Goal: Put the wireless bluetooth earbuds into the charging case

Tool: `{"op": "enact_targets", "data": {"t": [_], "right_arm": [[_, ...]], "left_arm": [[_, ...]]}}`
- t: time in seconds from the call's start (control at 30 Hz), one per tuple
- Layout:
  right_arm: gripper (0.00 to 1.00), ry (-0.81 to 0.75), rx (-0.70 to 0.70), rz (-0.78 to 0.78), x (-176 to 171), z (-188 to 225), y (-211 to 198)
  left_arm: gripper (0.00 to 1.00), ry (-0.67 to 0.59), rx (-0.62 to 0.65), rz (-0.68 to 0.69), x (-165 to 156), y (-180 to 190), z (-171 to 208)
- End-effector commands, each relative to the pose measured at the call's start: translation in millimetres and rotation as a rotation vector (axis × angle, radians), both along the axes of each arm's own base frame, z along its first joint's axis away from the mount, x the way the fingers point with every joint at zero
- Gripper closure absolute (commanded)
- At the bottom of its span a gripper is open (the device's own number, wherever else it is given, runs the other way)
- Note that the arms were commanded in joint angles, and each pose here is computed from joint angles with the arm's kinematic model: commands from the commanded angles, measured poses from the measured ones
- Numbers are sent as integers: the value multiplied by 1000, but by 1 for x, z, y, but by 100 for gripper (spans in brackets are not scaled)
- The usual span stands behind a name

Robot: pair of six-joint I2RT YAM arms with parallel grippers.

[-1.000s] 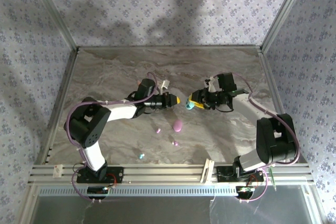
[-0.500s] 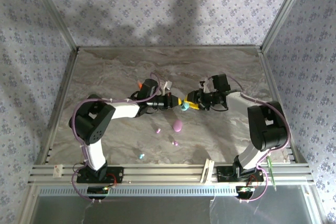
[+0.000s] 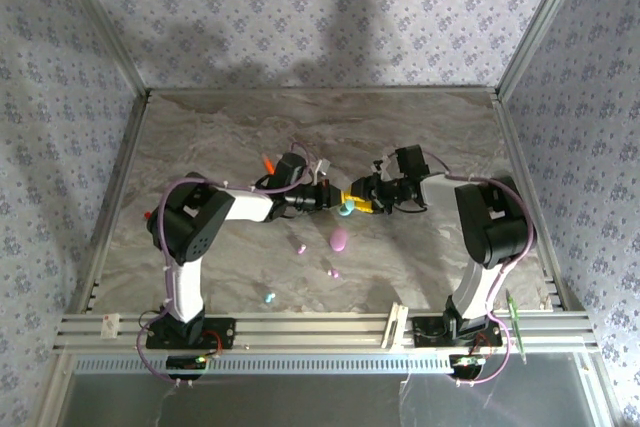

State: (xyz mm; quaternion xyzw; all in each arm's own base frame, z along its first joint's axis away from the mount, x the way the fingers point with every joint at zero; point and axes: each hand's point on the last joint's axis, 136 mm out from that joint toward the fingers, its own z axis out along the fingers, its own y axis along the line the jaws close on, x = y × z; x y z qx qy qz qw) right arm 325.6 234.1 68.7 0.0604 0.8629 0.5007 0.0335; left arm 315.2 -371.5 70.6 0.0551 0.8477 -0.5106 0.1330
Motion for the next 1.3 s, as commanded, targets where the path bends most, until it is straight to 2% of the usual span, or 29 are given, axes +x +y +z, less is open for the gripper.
{"op": "enact_targets", "data": {"t": [0.0,0.13,0.5,0.87,1.07,1.27], "right_arm": [[57,-7,32,14,7,3,6],[47,-10,26,10,8,1,4],[33,-6,-17,-12,-1,-7,-12],[27,-57,-113,-30,-11,3,-34],[21,-119,-228,-17,-19,13,-43],[14,-169,-343,16,-27,14,-47]], "left_arm": [[95,-15,-38,-20,7,-10,12],[95,-9,-39,-31,7,-16,11],[92,3,-21,-51,-1,-29,2],[89,-8,-14,-56,-2,-33,9],[76,-67,13,4,5,-6,33],[50,-122,86,38,11,36,48]]}}
